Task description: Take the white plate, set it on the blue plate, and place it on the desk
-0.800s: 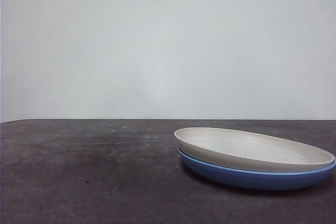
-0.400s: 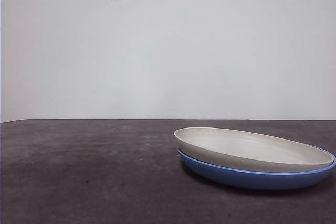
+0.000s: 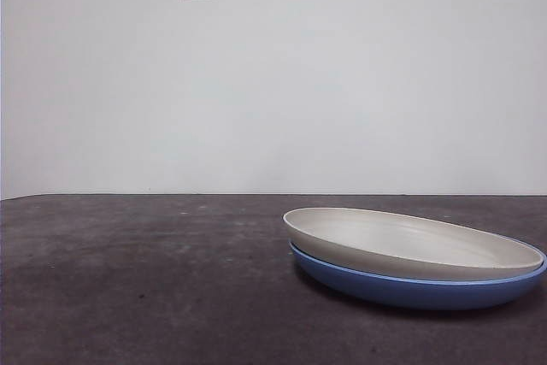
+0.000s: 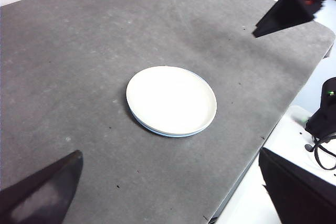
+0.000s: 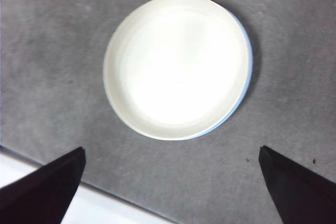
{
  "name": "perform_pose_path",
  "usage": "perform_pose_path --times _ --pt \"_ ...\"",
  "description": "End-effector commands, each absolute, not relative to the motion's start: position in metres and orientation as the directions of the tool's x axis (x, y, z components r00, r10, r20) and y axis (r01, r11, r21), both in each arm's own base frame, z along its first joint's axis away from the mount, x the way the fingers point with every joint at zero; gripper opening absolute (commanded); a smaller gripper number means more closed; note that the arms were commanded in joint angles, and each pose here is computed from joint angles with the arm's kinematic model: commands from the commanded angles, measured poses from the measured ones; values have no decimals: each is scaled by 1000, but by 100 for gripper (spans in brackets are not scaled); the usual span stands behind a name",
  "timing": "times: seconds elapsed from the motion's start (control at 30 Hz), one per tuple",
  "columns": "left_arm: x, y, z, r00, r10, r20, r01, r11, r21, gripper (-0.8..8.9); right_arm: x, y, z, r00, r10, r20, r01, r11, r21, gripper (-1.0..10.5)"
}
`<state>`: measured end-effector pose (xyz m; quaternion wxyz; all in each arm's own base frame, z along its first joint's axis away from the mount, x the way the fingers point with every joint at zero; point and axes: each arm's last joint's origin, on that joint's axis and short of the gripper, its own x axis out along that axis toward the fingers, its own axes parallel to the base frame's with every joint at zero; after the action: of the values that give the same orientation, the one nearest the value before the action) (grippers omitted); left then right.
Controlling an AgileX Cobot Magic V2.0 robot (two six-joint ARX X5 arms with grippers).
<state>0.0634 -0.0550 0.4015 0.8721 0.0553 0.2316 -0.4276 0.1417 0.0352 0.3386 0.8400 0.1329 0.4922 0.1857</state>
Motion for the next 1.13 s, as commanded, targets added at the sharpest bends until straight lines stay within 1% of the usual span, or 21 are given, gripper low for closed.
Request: perform_pose_path --times 0.03,0.23,0.37,0.53,0.67,0.9,1.03,1.13 --pt "63 -55 406 532 -727 -435 773 626 -100 635 162 35 335 421 450 -788 -197 893 405 621" --pt "63 -55 406 532 -727 -435 773 626 -100 635 209 38 308 338 482 -808 -183 876 446 621" --pt "63 -55 406 532 -727 -435 773 626 -100 635 234 42 285 259 486 -835 -162 874 458 621" --pt "63 -55 406 532 -727 -435 773 626 -100 635 258 45 255 193 483 -854 -140 875 463 621" --pt "63 -55 406 532 -727 -435 773 626 -100 635 269 45 238 151 474 -868 -127 879 459 620" --pt "63 -55 406 532 -727 -435 773 626 -100 635 283 40 211 113 469 -876 -90 883 461 620" --pt "63 -55 406 532 -727 -434 773 626 -100 635 288 38 196 90 487 -869 -71 873 483 617" --pt "63 -55 406 532 -727 -434 773 626 -100 635 290 38 188 77 516 -853 -70 856 512 542"
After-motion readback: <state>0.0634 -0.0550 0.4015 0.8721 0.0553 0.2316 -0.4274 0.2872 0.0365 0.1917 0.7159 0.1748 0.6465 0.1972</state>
